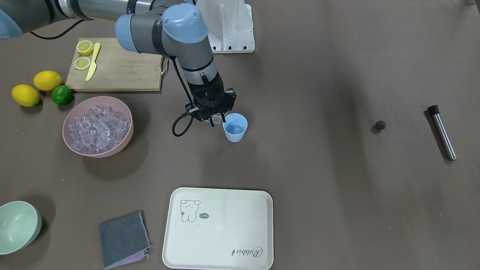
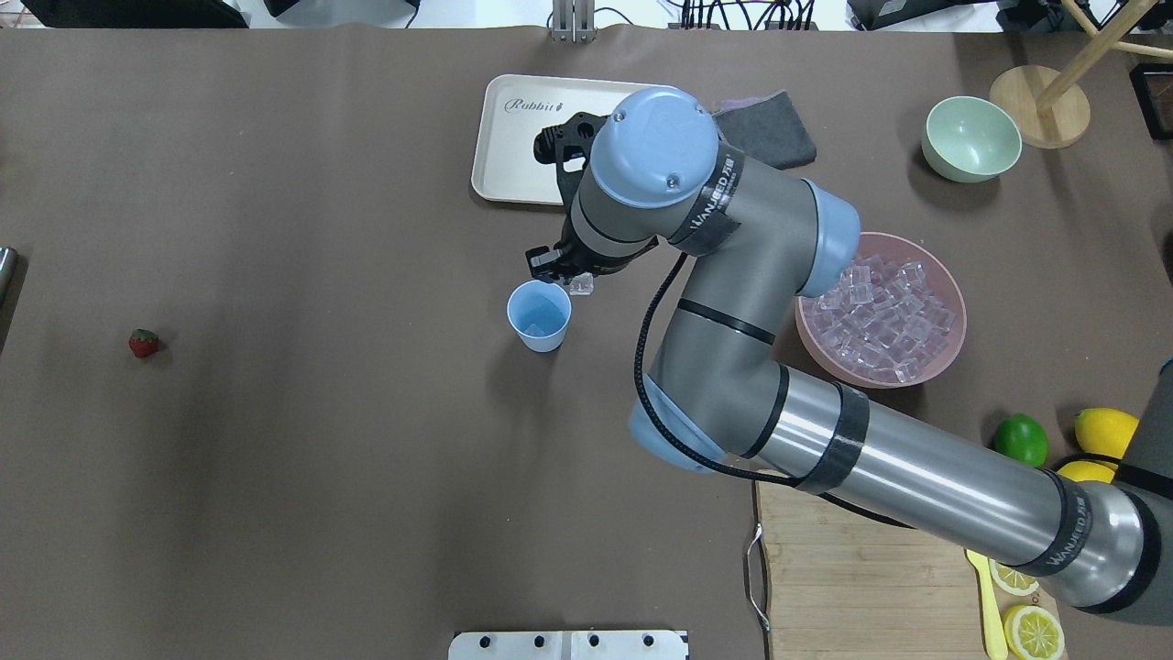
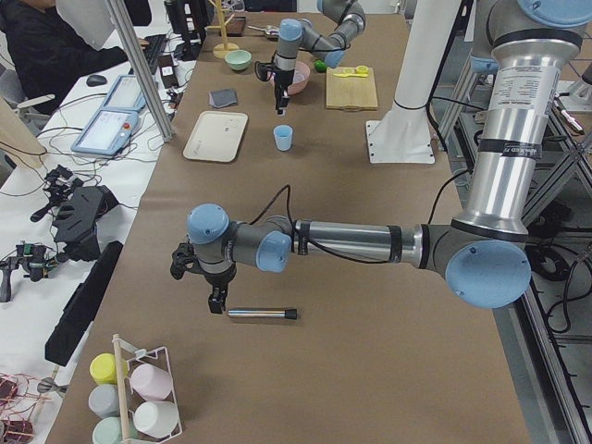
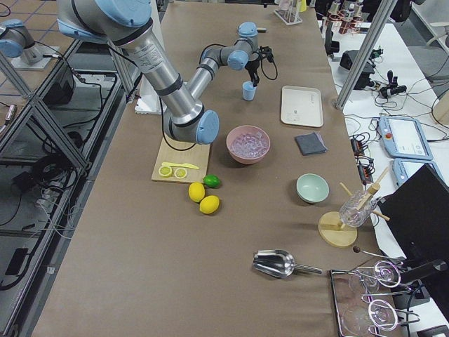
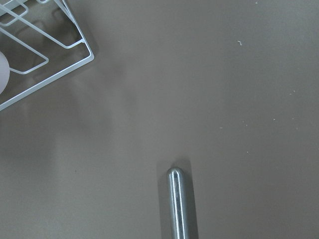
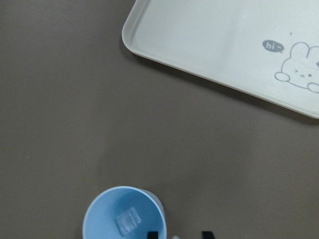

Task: Mash ice and strawberries in cup
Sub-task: 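Open the right gripper over the light-blue cup to drop an ice cube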

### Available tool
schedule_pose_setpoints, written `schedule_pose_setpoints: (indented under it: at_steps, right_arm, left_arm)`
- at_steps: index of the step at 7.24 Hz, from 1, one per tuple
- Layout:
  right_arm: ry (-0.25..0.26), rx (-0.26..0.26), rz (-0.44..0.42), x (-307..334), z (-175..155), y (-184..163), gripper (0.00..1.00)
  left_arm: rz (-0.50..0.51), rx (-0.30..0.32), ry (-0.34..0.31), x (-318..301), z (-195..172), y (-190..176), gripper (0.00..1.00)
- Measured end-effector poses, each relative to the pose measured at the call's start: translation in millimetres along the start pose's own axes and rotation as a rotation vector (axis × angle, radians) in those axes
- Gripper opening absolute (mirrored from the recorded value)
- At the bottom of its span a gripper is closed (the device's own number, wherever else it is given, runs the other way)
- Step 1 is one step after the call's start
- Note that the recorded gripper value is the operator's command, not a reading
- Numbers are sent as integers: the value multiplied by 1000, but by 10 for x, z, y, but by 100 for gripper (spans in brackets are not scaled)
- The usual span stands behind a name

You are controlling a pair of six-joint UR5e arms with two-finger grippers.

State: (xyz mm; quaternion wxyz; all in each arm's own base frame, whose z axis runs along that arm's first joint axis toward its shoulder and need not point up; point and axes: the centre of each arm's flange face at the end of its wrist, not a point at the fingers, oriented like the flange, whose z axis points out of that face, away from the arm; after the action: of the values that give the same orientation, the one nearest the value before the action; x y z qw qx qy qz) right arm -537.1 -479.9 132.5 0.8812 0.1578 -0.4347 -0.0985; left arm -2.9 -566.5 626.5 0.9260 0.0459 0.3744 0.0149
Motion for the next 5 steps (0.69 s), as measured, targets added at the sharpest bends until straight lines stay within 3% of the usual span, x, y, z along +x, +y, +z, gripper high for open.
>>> schedule_pose_setpoints:
  at_steps: [3,4,5]
  right_arm:
    - [4,25,27,-378,243,-73,10]
    - [4,26,26,-431,325,-22,22]
    - [3,23,29,-451,383,38,43]
  left_arm:
    - [-6,-6,2,-40,24,69,98]
    - [-7,-8,2,-50,34,86,98]
    - [-8,-10,2,-57,41,97,98]
